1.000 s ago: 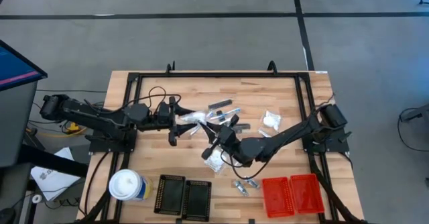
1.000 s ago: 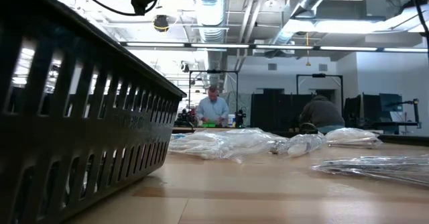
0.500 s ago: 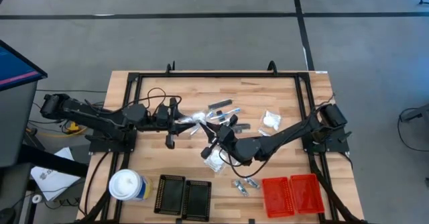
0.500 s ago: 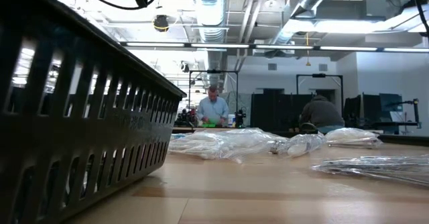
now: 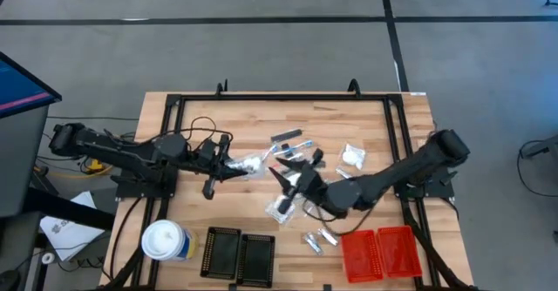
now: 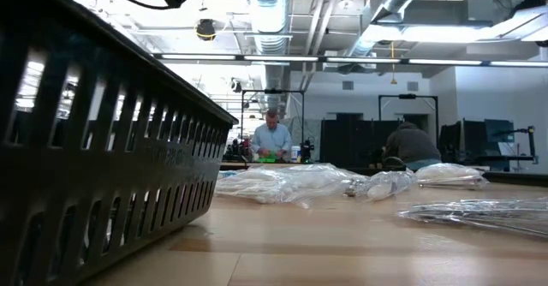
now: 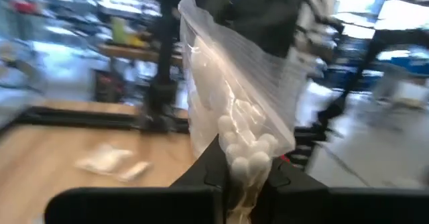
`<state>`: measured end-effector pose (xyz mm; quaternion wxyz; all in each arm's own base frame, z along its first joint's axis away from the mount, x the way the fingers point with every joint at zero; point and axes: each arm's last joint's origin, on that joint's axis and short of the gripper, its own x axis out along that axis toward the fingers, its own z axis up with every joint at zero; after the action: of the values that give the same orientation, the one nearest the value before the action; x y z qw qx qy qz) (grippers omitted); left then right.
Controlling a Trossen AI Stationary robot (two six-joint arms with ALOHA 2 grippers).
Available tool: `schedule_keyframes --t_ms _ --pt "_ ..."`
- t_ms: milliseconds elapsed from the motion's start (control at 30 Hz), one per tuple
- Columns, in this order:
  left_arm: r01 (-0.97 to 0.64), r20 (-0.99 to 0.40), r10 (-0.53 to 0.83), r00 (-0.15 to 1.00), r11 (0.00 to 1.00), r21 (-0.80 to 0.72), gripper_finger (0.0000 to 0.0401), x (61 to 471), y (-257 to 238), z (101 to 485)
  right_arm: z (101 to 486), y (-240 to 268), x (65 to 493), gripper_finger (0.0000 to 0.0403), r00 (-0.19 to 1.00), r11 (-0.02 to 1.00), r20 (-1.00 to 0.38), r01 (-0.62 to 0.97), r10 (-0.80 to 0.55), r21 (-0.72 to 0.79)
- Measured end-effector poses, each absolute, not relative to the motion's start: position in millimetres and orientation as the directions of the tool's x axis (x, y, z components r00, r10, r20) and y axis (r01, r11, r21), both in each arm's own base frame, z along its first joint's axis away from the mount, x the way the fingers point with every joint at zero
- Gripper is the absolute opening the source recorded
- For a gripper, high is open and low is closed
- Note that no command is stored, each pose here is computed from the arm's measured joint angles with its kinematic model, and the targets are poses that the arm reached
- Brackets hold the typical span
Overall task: Pick & Place Travel size toiletries
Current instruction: Put the cotton pack into the left black bin
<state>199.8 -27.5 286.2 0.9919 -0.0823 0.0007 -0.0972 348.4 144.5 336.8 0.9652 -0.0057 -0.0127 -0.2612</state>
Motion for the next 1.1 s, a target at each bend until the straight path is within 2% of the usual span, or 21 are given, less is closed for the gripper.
schedule_keyframes --t_ms 133,233,400,633,767,1100 --pt "0.317 -0.039 -0.333 0.942 0.923 -0.218 0.0012 196.5 -26.6 282.4 363.4 132.5 325.5 0.0219 0.977 0.961 -0.031 0.213 -0.211 0.178" --pt "0.355 -0.078 -0.384 0.92 0.902 -0.244 0.0011 201.2 -27.1 275.9 366.3 116.4 323.2 0.0255 0.993 0.959 -0.095 0.088 -0.064 0.269" --pt "0.381 -0.183 -0.447 0.876 0.872 -0.308 0.0012 218.5 -27.7 264.4 359.4 95.3 329.4 0.0269 0.983 0.951 -0.158 0.137 -0.096 0.278" --pt "0.358 -0.292 -0.451 0.843 0.877 -0.322 0.0012 244.6 -30.1 257.1 336.8 84.8 349.5 0.0269 0.971 0.945 -0.231 0.135 -0.065 0.299" --pt "0.354 -0.304 -0.451 0.839 0.877 -0.326 0.0012 249.0 -30.5 255.4 322.2 85.6 356.4 0.0269 0.955 0.942 -0.294 0.138 -0.044 0.305" --pt "0.355 -0.305 -0.453 0.838 0.876 -0.326 0.0013 248.8 -30.9 255.9 318.3 86.0 357.4 0.0269 0.948 0.937 -0.315 0.152 -0.047 0.316"
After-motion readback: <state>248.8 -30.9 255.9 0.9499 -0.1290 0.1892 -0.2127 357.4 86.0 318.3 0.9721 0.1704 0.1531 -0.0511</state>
